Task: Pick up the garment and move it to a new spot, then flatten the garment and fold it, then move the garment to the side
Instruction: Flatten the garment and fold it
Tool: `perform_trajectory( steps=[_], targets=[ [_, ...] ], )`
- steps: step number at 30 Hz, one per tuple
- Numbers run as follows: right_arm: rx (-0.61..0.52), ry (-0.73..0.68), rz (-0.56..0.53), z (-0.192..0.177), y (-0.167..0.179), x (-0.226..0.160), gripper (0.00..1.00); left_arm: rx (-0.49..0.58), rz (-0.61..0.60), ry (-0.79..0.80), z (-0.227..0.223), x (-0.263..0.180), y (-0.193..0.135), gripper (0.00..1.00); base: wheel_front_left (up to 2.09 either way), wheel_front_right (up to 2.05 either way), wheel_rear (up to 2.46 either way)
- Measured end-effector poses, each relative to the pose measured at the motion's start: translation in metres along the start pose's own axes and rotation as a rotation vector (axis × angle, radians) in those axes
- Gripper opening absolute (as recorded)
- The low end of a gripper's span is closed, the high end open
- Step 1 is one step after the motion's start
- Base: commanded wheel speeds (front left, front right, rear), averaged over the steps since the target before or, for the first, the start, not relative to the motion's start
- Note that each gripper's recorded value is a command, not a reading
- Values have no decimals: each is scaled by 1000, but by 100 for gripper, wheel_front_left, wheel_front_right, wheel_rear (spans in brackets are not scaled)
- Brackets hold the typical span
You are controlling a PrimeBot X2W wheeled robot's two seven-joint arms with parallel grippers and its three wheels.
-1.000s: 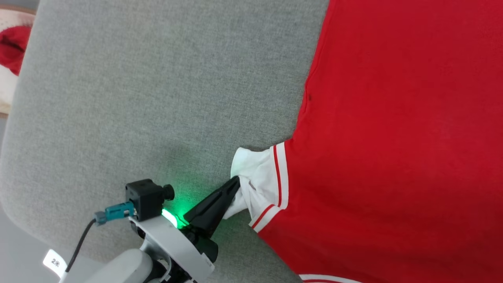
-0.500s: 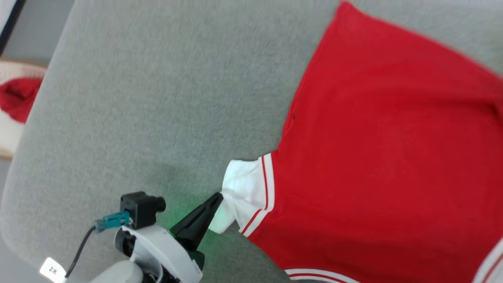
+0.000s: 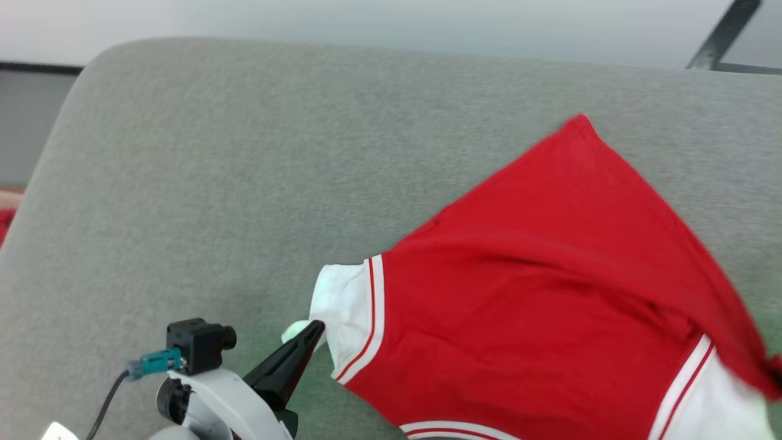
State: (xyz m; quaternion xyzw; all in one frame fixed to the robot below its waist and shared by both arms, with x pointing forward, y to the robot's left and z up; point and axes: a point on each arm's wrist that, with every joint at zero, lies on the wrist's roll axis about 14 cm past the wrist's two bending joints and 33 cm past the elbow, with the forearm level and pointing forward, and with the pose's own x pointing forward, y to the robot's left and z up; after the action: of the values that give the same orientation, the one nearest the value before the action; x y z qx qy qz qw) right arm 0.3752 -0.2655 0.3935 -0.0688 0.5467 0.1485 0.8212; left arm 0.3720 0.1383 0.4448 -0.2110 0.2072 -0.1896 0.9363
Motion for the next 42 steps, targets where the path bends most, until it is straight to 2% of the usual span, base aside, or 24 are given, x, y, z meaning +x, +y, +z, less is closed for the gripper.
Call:
perform_trajectory(
  steps=[8,15,16,17,18,19,23,27,32,38,42],
  targets=[
    [40,84,100,-65,44,-16,0,20,-44,-4,6,7,-13,0,0,0,0],
    [19,132,144,-83,70,-23,0,19,-49,-1,6,8,-15,0,0,0,0],
    [15,112,138,-77,69,-24,31,18,-48,-4,6,7,-15,0,0,0,0],
    [14,84,128,-71,67,-25,31,18,-47,-5,7,7,-15,0,0,0,0],
    [17,49,113,-62,63,-27,79,16,-47,-6,6,6,-15,0,0,0,0],
    [12,21,94,-54,59,-28,100,14,-45,-8,6,6,-15,0,0,0,0],
    [-24,-97,15,-13,37,-43,100,7,-36,-13,6,3,-14,0,0,0,0],
    [-90,-232,-63,42,17,-63,100,-2,-25,-19,6,0,-11,0,0,0,0],
    [-179,-414,-128,120,8,-78,100,-14,-13,-20,5,2,-8,0,0,0,0],
    [-243,-472,-160,183,6,-51,100,-17,1,-26,7,10,2,0,0,0,0],
    [-261,-401,-131,194,13,-7,100,-28,26,-20,4,14,13,0,0,0,0]
  ],
)
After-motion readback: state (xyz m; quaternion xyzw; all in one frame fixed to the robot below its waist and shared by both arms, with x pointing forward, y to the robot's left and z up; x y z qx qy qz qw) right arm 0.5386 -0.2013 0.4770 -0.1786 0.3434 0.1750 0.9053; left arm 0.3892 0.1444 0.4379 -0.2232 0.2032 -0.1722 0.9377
